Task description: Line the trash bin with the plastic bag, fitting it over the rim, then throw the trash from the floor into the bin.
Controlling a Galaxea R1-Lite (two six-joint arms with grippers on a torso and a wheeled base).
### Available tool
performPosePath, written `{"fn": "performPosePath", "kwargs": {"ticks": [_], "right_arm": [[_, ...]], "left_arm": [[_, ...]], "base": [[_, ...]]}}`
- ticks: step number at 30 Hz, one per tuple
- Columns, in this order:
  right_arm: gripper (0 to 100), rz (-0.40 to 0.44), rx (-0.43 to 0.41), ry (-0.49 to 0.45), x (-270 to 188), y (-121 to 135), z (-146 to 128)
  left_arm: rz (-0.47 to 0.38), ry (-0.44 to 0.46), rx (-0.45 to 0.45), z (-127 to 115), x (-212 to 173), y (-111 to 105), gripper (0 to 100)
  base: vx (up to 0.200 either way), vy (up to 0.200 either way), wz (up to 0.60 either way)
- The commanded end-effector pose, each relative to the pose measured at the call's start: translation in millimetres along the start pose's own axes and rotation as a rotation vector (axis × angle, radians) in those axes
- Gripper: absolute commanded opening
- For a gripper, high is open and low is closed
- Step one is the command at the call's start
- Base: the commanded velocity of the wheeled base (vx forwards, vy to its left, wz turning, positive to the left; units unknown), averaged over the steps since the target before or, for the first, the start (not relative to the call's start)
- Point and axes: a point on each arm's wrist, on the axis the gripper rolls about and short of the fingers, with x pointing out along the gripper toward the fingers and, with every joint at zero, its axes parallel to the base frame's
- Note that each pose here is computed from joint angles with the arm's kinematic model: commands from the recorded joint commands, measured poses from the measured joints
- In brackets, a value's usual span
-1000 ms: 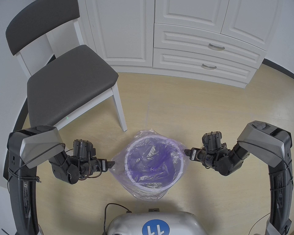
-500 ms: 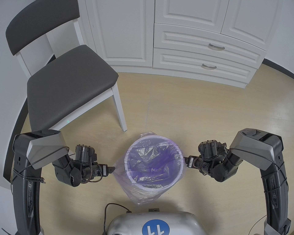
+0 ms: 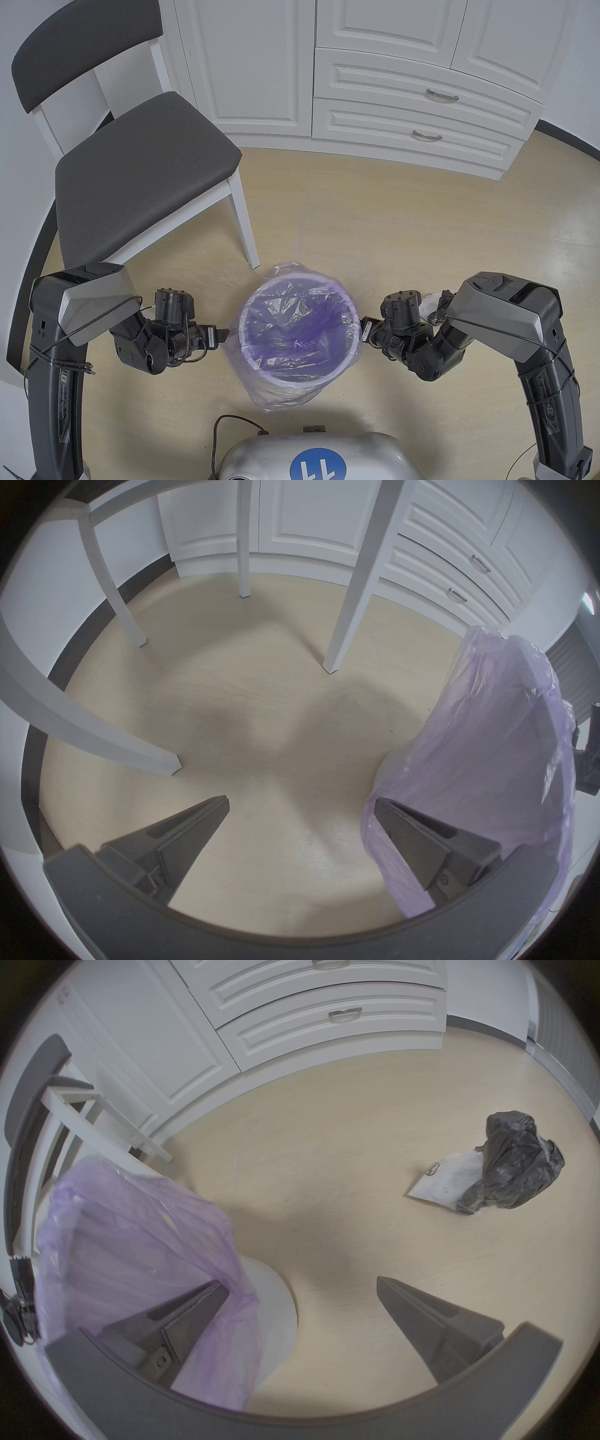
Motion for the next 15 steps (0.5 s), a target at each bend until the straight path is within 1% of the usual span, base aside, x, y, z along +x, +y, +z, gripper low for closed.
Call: {"fn": "performPosePath", "kwargs": {"ticks": [1, 4, 5, 7, 11, 15], "right_arm": [[100, 0.038, 0.044, -0.014, 8, 16, -6], [100, 0.048, 0.082, -0.043, 14, 22, -4], [100, 0.048, 0.082, -0.043, 14, 22, -4], [100, 0.028, 0.097, -0.09, 22, 26, -1], [100, 0.009, 0.103, -0.11, 22, 21, 6], [100, -0.012, 0.076, -0.114, 3, 9, 28]], "left_arm": [[0.011, -0.022, -0.012, 6, 2, 2, 100], [0.012, -0.04, -0.043, 11, 4, 1, 100], [0.012, -0.04, -0.043, 11, 4, 1, 100], [0.011, -0.054, -0.062, 15, 4, 1, 100], [0.015, -0.058, -0.064, 17, 2, 3, 100], [0.016, -0.072, -0.063, 25, -13, 6, 100]], "base": [[0.0, 0.0, 0.0], [0.0, 0.0, 0.0], [0.0, 0.0, 0.0], [0.0, 0.0, 0.0], [0.0, 0.0, 0.0], [0.0, 0.0, 0.0]]}}
